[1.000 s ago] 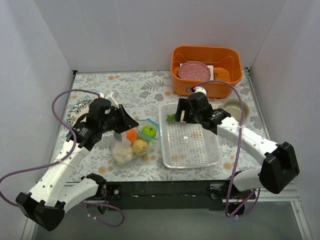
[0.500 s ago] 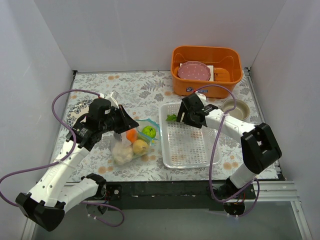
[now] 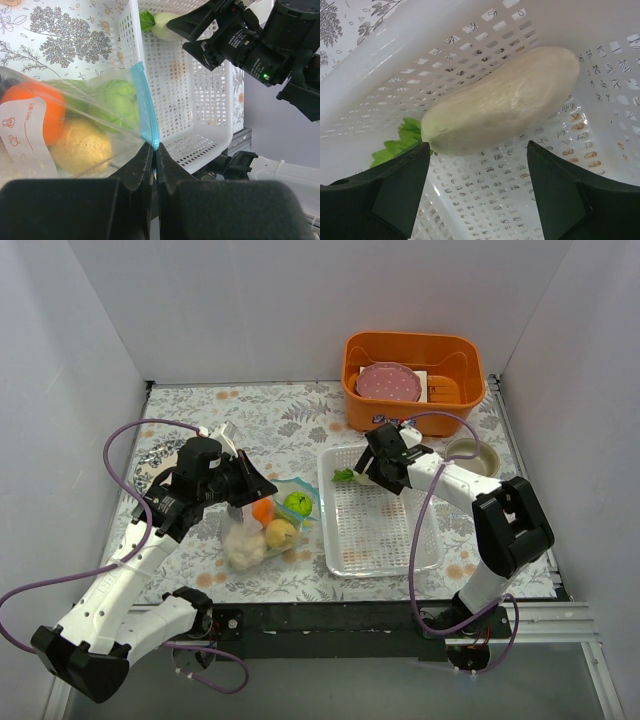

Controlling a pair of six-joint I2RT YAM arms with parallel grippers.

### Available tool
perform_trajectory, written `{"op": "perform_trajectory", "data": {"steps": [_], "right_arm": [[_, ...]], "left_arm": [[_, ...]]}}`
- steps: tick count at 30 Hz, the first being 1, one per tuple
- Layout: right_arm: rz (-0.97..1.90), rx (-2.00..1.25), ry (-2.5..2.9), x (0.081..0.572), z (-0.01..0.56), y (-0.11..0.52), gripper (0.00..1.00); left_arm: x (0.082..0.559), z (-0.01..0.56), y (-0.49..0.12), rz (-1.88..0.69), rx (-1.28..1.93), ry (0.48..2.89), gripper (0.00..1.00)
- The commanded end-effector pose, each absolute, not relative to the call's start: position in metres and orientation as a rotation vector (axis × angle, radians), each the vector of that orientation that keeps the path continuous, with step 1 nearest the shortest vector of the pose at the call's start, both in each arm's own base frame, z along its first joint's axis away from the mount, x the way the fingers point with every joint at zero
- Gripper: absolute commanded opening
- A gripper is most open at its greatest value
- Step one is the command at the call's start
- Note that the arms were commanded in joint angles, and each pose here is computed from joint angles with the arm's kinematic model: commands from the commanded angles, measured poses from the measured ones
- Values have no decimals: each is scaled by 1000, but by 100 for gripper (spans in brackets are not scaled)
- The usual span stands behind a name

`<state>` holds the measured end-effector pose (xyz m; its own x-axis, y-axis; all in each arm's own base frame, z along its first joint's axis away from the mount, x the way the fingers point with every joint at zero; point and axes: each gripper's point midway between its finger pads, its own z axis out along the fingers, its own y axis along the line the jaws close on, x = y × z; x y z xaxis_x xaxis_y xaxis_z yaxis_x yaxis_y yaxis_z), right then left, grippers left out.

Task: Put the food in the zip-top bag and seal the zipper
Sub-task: Pick up the fake vegetable from the bin.

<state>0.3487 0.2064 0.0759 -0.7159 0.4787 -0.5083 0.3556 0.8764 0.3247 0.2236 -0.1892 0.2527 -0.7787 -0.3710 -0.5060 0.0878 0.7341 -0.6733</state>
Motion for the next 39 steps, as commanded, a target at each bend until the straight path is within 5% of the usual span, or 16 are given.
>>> {"op": "perform_trajectory", "data": {"steps": [1, 6, 15, 20, 24, 30, 39], "right_arm": [[241, 757, 2382, 360, 69, 201, 85], [197, 756, 2427, 350, 51, 196, 84], [257, 625, 2459, 328, 54, 194, 54], [267, 491, 2463, 314, 64, 194, 50], [334, 410, 2403, 312, 84, 201, 55], [304, 547, 2258, 336, 119, 191, 81], [161, 783, 2354, 361, 88, 193, 84]], "left_arm": [[223, 267, -190, -966, -184, 2234, 0], [224, 268, -189, -959, -180, 2231, 0], [222, 265, -191, -978, -181, 2236, 0], [224, 268, -193, -981, -179, 2233, 0], [225, 268, -193, -983, -176, 2230, 0], [223, 270, -195, -998, -173, 2229, 0], [221, 266, -193, -992, -172, 2239, 0]]}}
